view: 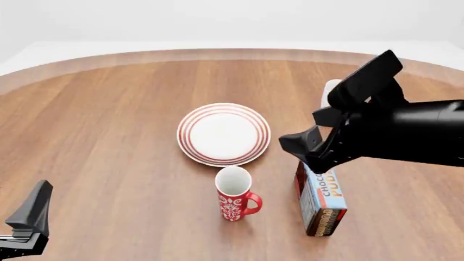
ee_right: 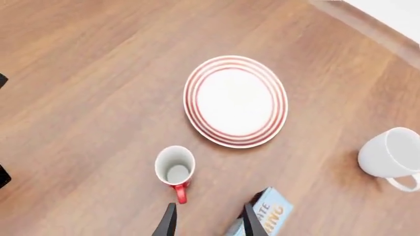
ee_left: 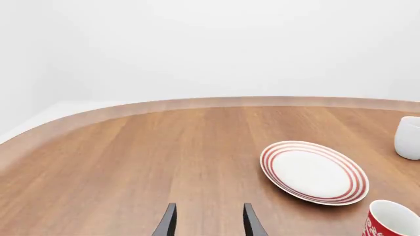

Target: Pick up the red mug and put it on the plate

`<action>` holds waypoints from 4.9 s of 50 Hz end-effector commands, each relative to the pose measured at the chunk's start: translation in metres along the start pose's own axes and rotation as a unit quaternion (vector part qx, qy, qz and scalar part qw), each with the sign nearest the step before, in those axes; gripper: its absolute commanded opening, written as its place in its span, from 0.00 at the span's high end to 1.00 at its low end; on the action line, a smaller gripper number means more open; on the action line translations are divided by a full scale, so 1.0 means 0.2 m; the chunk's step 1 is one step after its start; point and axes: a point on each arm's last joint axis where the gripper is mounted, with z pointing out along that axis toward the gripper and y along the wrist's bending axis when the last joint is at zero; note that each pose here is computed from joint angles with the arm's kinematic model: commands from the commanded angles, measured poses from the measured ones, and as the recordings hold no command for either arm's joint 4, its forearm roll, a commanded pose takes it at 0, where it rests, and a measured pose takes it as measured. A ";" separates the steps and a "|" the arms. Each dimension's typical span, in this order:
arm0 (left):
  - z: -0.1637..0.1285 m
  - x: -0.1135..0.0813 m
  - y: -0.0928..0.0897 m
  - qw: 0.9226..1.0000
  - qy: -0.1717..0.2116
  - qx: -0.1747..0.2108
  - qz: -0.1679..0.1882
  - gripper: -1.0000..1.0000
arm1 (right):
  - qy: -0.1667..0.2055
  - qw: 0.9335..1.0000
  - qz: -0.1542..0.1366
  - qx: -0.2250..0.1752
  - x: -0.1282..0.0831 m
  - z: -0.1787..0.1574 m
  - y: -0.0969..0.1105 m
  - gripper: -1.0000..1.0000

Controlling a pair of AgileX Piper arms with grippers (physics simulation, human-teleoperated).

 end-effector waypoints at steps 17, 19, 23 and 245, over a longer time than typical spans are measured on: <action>0.00 0.00 0.00 1.000 0.000 0.000 0.000 0.00 | 0.032 0.999 -0.016 -0.033 0.06 0.14 0.09 0.00; 0.00 0.00 0.00 1.000 0.000 0.000 0.000 0.00 | 0.033 0.999 -0.016 -0.033 0.06 0.15 0.09 0.00; 0.00 0.00 0.00 1.000 0.000 0.000 0.000 0.00 | 0.036 0.999 -0.016 -0.036 0.07 0.17 0.10 0.00; 0.00 0.00 0.00 1.000 0.000 0.000 0.000 0.00 | 0.101 0.993 0.052 -0.034 0.49 0.66 0.16 1.00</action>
